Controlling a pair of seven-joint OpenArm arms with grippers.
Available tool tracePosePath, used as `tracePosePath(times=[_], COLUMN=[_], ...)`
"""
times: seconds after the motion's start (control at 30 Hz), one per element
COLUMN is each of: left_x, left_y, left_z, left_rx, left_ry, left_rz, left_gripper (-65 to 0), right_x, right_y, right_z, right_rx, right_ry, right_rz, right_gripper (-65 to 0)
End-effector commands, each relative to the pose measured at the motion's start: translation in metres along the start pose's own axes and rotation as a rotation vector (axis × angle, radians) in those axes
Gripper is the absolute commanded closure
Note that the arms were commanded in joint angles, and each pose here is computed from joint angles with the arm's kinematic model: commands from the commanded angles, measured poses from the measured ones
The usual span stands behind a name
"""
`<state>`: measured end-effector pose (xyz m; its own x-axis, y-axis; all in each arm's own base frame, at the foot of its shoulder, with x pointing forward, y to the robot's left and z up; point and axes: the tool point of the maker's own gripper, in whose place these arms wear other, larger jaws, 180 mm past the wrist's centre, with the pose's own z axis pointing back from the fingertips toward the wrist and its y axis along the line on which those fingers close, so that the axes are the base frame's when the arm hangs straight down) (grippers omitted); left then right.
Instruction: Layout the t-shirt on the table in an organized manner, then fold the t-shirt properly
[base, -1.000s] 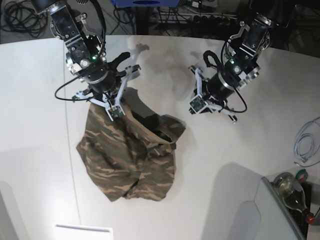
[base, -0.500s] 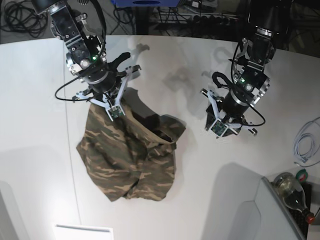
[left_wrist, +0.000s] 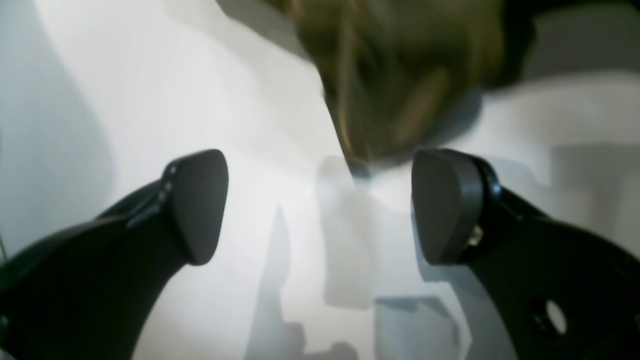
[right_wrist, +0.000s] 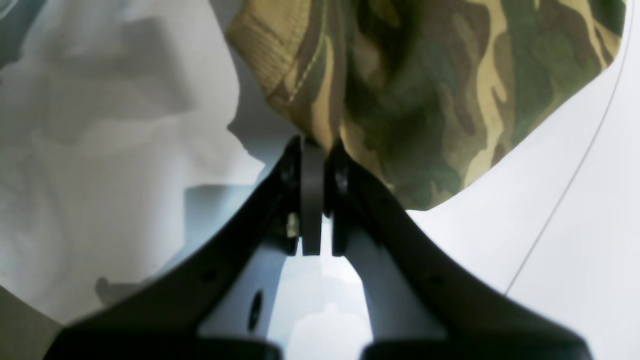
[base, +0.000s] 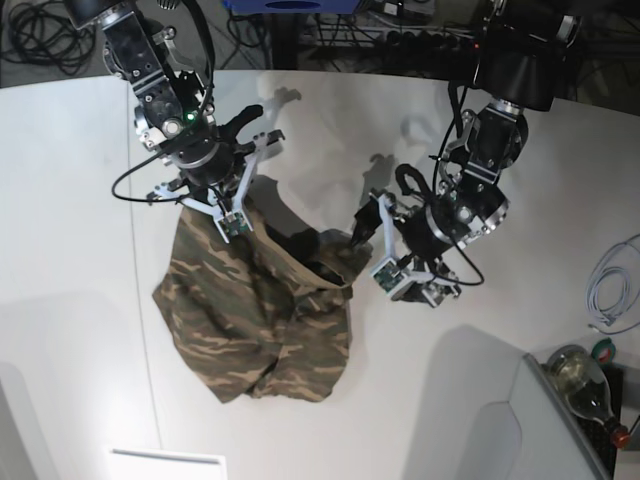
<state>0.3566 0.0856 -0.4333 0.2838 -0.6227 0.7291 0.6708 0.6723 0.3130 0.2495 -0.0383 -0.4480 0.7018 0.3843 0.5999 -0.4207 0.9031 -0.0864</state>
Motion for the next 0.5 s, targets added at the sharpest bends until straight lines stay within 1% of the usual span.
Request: tracePosePath(times=[0.0, 0.13, 0.27, 0.3, 0.33, 0.37, 0.47], left_x=[0.023, 0.040, 0.039, 0.039, 0.038, 0.037, 0.033], left_y=[0.006, -0.008, -0.025, -0.028, -0.030, -0.033, -0.047], left_z=[-0.004, -0.020, -0.032, -0.033, -0.032, -0.032, -0.029], left_rx=[0.006, -0.061, -0.141, -0.152, -0.159, -0.172, -0.240], left_ry=[-0.064, -0.086, -0.067, -0.067, -0.066, -0.064, -0.056], left_rz=[0.003, 0.029, 0.055, 0.056, 0.057, 0.055, 0.051], left_gripper=[-54.1, -53.5, -52.8, -51.2, -47.2, -40.6, -14.8], right_x=[0.013, 0.013, 0.013, 0.012, 0.012, 0.012, 0.013], right_y=[-0.004, -0.004, -0.006, -0.007, -0.007, -0.007, -0.007], right_z=[0.002, 0.002, 0.002, 0.002, 0.002, 0.002, 0.002], right_rx=[-0.008, -0.009, -0.012, -0.014, -0.014, -0.014, -0.014], right_ry=[-0.044, -0.042, -0.042, -0.041, -0.041, -0.041, -0.043], right_rz=[0.004, 0.003, 0.000, 0.000, 0.000, 0.000, 0.000], right_gripper=[0.0, 0.0, 0.0, 0.0, 0.0, 0.0, 0.0])
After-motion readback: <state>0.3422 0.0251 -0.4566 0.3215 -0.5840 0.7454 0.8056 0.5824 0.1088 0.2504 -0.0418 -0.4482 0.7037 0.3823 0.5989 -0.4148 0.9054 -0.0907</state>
